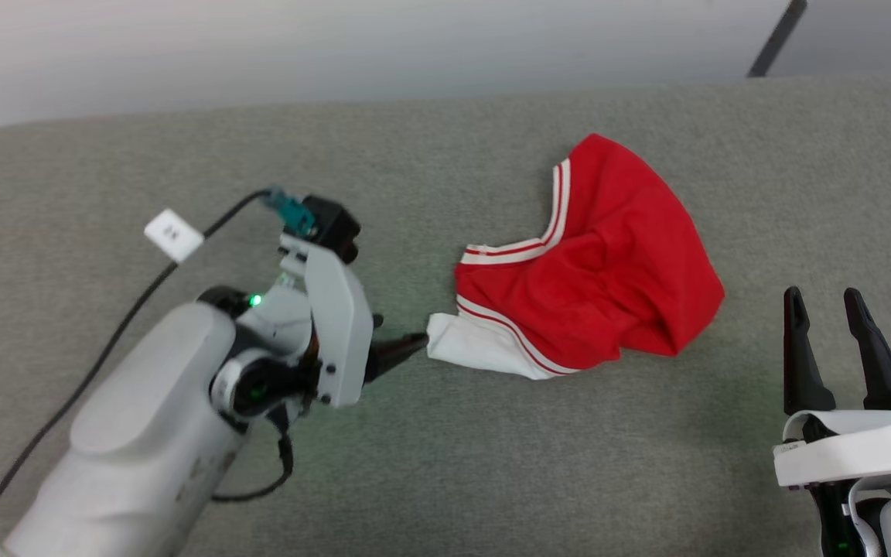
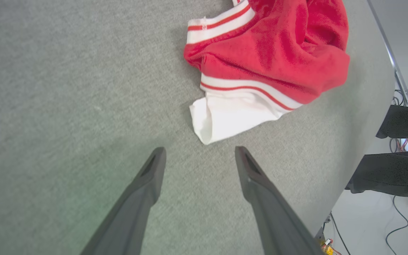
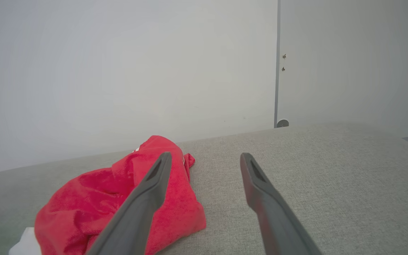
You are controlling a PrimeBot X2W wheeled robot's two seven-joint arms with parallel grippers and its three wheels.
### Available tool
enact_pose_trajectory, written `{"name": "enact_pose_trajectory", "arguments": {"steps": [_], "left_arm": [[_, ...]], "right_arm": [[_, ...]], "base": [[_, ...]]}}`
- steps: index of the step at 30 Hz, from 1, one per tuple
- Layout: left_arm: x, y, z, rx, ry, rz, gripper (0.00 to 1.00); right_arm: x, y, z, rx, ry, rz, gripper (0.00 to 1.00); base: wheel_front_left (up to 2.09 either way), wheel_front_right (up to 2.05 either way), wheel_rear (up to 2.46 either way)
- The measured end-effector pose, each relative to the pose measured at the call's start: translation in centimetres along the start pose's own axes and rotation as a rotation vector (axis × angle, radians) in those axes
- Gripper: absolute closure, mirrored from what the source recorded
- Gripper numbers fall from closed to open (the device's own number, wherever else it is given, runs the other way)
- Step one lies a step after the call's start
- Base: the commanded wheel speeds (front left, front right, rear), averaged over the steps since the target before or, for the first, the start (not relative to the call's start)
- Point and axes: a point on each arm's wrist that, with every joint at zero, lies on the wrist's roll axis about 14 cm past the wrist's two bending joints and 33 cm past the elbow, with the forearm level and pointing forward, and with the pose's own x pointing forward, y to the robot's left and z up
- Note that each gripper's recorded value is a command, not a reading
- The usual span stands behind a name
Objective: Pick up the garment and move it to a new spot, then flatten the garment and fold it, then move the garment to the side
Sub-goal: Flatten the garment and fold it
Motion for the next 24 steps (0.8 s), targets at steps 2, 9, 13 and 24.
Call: {"name": "enact_pose_trajectory", "arguments": {"steps": [2,9,13,24], "left_arm": [[1.0,-0.3,0.7,0.002,0.013,-0.02,0.0],[3.8,0.5,1.0,0.029,0.088,-0.021,0.0],[5.1,1.0,-0.1,0.026,0.133,-0.02,0.11],[6.2,-0.2,-0.9,-0.026,0.142,-0.09,1.0]], "right_arm": [[0.0,-0.3,-0.2,0.0,0.004,-0.013,0.0],[-0.1,-1.9,-0.4,-0.011,0.013,-0.064,0.0],[-0.4,-2.5,-0.8,-0.013,0.026,-0.087,0.0],[-0.3,-2.8,-0.8,-0.018,0.026,-0.099,0.0]], "base": [[0.0,0.0,0.0],[0.0,0.0,0.0],[0.0,0.0,0.0],[0.0,0.0,0.0]]}}
